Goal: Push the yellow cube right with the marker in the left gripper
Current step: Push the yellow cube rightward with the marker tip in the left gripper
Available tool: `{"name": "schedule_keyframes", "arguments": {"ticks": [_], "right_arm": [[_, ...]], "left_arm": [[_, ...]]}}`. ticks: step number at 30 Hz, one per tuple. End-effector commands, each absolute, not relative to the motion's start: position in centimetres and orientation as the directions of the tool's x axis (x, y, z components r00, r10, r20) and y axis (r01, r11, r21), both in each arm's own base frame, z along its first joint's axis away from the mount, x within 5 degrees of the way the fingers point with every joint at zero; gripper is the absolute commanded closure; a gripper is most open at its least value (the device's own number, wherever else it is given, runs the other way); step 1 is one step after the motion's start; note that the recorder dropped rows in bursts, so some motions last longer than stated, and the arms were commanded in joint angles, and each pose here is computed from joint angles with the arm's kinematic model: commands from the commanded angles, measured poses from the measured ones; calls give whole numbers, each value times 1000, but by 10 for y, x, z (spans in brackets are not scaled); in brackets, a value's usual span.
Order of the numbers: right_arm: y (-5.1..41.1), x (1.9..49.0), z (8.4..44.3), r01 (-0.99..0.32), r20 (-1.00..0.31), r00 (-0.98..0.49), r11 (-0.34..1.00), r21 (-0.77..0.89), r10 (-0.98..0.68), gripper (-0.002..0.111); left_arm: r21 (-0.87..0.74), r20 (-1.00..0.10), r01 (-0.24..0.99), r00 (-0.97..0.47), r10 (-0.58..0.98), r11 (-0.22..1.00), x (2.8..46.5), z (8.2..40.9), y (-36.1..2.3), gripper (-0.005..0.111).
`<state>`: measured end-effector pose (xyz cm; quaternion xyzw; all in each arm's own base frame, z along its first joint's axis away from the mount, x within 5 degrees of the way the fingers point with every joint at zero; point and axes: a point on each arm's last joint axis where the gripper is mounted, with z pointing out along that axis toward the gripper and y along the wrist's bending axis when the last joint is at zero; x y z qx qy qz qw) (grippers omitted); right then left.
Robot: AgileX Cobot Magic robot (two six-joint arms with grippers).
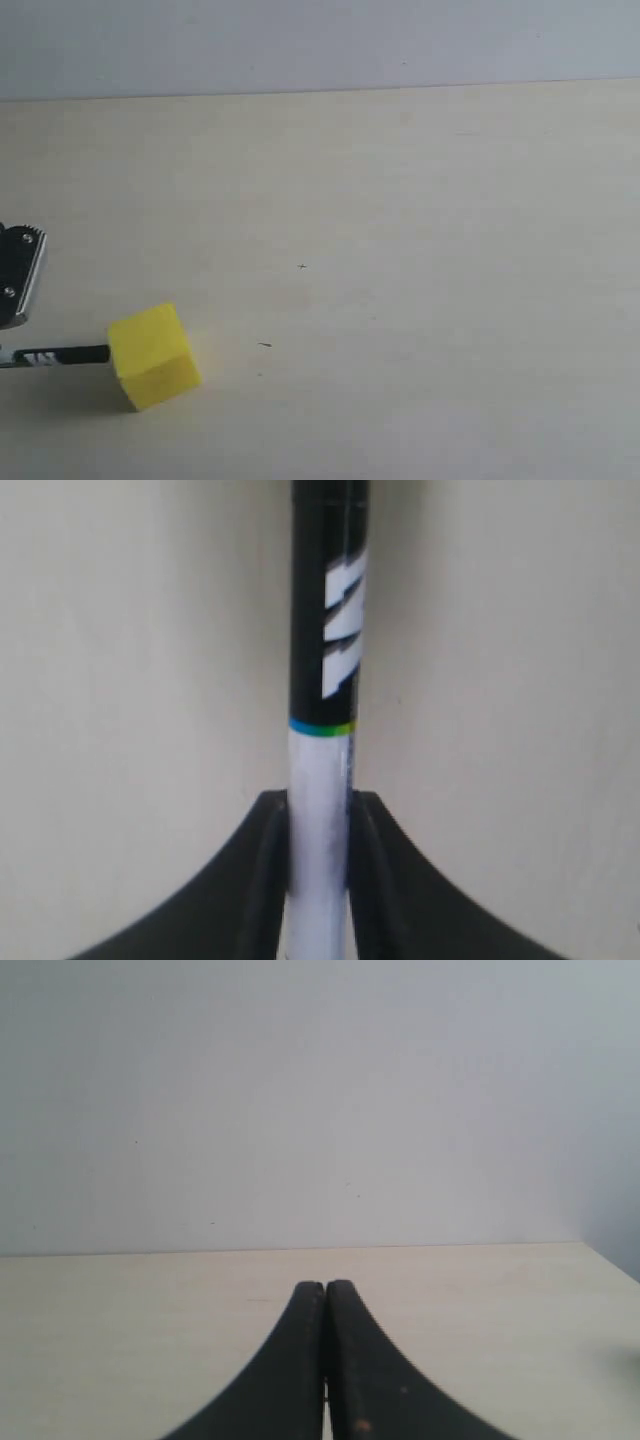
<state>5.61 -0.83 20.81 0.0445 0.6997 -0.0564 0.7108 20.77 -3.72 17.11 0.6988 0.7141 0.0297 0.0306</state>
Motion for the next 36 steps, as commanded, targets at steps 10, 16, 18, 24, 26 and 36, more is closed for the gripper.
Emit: {"name": "schedule_keyframes", "arguments": {"ticks": [10,16,18,24,26,36], "right_arm": [[-8,56,207,140,-1000,20,990,-18,-21,108],[-8,56,207,140,-1000,20,990,-18,-21,108],[-8,56,207,140,-1000,20,990,-18,-21,108],[-8,56,207,140,-1000,20,990,-18,-21,108],[-8,56,207,140,-1000,20,990,-18,-21,108],[-8,56,207,140,-1000,20,990,-18,-21,108]], "left_arm": [[13,-19,983,-180,983,181,208,164,-21,107],[-2,-14,988,-153,988,153,225,140,-43,107],[-40,2,988,-151,989,151,226,129,-43,107],[10,-13,990,-141,990,141,236,128,-45,107],[-4,-8,993,-117,993,117,238,131,-45,107],[-43,18,995,-86,996,86,238,134,-42,107]]}}
